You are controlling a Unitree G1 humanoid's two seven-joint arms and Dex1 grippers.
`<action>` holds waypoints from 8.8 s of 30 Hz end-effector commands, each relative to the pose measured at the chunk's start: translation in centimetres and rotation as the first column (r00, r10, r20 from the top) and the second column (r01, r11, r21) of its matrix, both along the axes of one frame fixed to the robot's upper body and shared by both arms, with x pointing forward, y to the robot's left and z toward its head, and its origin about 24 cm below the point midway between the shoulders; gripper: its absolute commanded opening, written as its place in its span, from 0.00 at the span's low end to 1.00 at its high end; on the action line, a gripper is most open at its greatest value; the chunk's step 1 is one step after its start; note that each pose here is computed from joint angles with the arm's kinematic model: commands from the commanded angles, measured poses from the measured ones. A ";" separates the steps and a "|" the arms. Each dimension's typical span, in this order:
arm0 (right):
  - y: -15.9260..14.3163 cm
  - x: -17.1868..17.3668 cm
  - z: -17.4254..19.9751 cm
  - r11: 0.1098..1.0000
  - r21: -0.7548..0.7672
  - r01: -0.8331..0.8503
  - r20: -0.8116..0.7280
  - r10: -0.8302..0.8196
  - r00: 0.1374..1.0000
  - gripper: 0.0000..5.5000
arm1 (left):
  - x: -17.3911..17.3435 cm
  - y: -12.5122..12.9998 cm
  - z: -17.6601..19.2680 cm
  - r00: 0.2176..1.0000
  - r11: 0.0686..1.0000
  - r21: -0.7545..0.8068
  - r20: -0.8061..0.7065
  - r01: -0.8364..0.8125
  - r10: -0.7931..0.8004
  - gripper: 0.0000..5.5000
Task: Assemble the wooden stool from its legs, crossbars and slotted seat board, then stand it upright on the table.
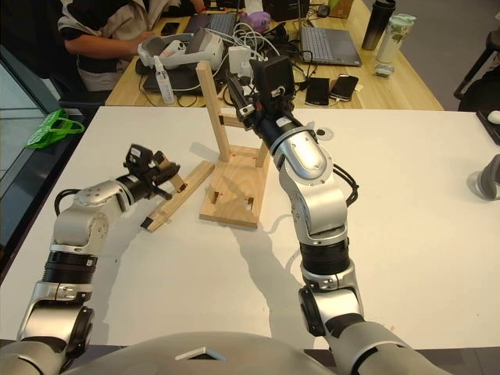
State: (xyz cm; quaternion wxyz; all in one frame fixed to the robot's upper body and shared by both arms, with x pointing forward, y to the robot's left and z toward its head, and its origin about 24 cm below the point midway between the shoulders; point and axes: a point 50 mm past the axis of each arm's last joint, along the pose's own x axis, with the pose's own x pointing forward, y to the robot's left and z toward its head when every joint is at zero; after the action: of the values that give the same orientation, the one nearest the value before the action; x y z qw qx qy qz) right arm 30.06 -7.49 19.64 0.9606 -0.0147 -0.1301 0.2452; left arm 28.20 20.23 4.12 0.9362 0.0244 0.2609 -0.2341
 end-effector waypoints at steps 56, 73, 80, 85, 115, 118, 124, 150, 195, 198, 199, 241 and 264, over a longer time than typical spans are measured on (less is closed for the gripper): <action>-2.7 -3.1 -4.2 0.941 0.191 0.280 -0.085 -0.268 0.960 0.40 | 4.4 -5.9 7.1 0.959 0.986 -0.038 0.229 -0.161 0.166 0.56; -2.7 -3.0 -4.2 0.935 0.204 0.288 -0.087 -0.276 0.957 0.40 | 4.5 -4.8 7.5 0.871 0.969 -0.146 0.427 -0.198 0.242 0.56; -2.5 -2.9 -4.2 0.939 0.203 0.276 -0.090 -0.263 0.961 0.40 | 6.0 -4.7 7.4 0.864 0.960 -0.116 0.418 -0.256 0.281 0.56; -2.7 -2.9 -4.2 0.937 0.203 0.283 -0.087 -0.271 0.959 0.40 | 4.6 -5.7 19.1 0.674 0.978 -0.177 0.709 -0.114 0.207 0.56; -3.0 -3.2 -4.3 0.930 0.197 0.310 -0.098 -0.296 0.950 0.40 | 3.3 -4.7 23.1 0.671 0.984 -0.121 0.720 -0.128 0.176 0.56; -3.2 -3.5 -4.5 0.923 0.200 0.328 -0.104 -0.313 0.944 0.40 | 1.8 -0.6 21.6 0.728 0.969 0.197 0.686 -0.152 -0.025 0.56; -3.4 -3.7 -4.6 0.920 0.201 0.337 -0.110 -0.321 0.941 0.40 | -1.0 4.0 17.4 0.901 0.863 0.499 0.406 -0.078 -0.154 0.56; -3.5 -3.4 -4.6 0.921 0.188 0.340 -0.117 -0.323 0.939 0.40 | -3.3 4.2 9.6 0.994 0.960 0.276 0.084 0.049 -0.075 0.24; -3.0 -2.5 -4.6 0.925 0.279 0.258 -0.193 -0.209 0.959 0.40 | 4.3 5.9 15.8 0.958 0.926 0.328 0.149 0.184 -0.244 0.07; -3.1 -2.0 -3.9 0.899 0.403 0.171 -0.252 -0.071 0.965 0.49 | 3.1 6.4 17.8 0.951 0.935 0.335 0.234 0.117 -0.203 0.07; -3.3 -1.8 -3.6 0.882 0.447 0.147 -0.266 -0.026 0.964 0.52 | 2.7 6.7 18.6 0.945 0.936 0.341 0.266 0.091 -0.189 0.07; -0.7 2.1 3.2 0.573 0.800 -0.179 -0.194 0.530 0.826 0.37 | -2.5 -2.6 26.7 0.607 0.824 0.383 0.557 0.418 -0.567 0.07; 0.3 0.1 4.1 0.617 0.717 -0.326 -0.040 0.502 0.864 0.19 | -1.9 -3.8 25.1 0.614 0.810 0.386 0.528 0.442 -0.587 0.07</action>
State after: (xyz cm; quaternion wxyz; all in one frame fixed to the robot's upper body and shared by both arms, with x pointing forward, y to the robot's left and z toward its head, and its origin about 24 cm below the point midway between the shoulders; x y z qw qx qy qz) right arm 31.24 -8.83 22.13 0.8367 0.4251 -0.0730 0.3376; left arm 25.69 16.84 30.33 0.8474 0.2782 -0.0825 -0.4447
